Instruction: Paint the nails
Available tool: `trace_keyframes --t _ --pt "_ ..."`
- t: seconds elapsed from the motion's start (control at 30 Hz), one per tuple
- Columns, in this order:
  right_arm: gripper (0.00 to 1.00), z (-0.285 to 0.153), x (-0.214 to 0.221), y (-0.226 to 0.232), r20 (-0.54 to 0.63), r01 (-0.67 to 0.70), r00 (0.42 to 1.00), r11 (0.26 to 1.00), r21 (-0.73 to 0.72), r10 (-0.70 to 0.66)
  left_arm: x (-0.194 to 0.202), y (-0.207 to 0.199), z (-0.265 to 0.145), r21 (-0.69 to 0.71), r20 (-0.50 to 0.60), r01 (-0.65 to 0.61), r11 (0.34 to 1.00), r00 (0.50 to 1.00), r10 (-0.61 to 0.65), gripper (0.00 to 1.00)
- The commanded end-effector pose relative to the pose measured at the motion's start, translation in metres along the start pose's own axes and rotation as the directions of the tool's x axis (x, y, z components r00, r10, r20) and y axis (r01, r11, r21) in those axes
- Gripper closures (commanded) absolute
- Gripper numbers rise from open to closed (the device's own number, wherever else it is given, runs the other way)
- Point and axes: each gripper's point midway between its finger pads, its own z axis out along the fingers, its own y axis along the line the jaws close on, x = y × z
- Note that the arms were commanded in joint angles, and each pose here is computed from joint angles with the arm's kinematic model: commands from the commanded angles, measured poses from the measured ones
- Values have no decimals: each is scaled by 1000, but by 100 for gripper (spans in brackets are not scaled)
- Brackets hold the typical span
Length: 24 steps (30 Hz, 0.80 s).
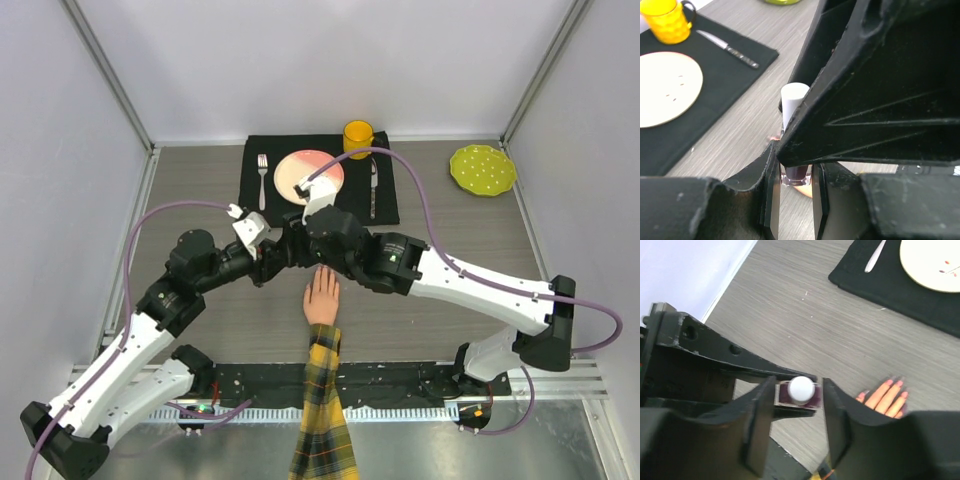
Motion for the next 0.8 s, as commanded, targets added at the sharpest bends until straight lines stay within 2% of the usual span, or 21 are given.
trace_keyframes --t 0.0,0.03,0.13,0.3,0.33,0.5,0.63,0.77 --pt "46 -24 -12 5 45 36 998 997 -71 -33 -39 -11 1 57 136 -57 997 989 49 100" --pt "39 -25 -11 2 45 50 998 996 -72 -47 -37 -12 1 62 127 -55 997 991 47 100" --pt "33 -40 -14 -3 50 59 997 991 -120 -53 -35 -15 2 82 122 -55 995 992 45 100" --pt "30 -61 -24 -14 37 74 997 961 -265 -66 -35 -34 1 198 114 -56 979 993 34 100" --pt "32 -66 -17 -5 3 88 996 932 -353 -93 -34 -38 2 227 109 -53 973 994 29 100" --pt "37 -79 -7 3 -46 120 984 837 -534 -171 -36 -59 1 354 103 -27 935 995 -10 100" --pt "47 -77 -1 11 -77 141 970 787 -600 -232 -33 -71 -1 430 85 -5 903 996 -35 100" --pt "51 -79 9 13 -102 155 954 753 -639 -283 -33 -71 1 434 79 3 901 996 -42 100"
